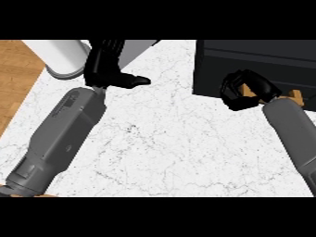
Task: Pick up the cup, place it into the drawer and close the drawer
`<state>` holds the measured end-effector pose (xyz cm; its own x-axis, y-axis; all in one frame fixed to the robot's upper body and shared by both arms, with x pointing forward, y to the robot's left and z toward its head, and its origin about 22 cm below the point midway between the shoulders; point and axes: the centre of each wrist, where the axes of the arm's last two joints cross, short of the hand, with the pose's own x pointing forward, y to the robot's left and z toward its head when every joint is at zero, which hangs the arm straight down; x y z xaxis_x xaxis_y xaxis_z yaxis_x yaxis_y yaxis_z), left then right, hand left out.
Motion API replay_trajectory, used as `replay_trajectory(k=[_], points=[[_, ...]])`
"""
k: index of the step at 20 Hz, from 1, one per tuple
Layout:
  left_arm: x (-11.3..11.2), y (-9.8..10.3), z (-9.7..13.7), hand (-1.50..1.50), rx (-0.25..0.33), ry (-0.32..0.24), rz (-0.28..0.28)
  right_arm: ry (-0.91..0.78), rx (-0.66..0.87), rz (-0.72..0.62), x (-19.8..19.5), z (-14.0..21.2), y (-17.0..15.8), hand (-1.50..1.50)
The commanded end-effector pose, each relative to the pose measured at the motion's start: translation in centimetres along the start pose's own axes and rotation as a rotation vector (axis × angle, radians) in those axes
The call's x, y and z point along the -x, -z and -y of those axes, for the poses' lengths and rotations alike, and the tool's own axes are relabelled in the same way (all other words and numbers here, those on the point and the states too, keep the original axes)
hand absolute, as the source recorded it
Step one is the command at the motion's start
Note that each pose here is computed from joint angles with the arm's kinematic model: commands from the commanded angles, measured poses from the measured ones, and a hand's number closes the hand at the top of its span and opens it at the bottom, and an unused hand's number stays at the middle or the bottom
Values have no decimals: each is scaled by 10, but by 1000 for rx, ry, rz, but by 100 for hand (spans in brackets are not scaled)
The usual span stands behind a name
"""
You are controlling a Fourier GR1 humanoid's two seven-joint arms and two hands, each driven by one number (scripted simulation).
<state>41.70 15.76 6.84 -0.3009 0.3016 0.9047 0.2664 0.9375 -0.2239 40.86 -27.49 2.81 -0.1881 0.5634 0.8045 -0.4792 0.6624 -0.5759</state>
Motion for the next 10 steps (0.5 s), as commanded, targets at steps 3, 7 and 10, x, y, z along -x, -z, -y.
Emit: replay_trajectory(k=[3, 7, 10], points=[[6, -9, -2, -150, 24, -23, -25, -91, 238, 13, -47, 88, -2, 150], [-1, -4, -4, -150, 25, -32, 0, -64, 242, 34, -51, 96, -7, 150], [7, -14, -4, -150, 29, -38, -20, -53, 238, 24, -46, 104, -17, 150]])
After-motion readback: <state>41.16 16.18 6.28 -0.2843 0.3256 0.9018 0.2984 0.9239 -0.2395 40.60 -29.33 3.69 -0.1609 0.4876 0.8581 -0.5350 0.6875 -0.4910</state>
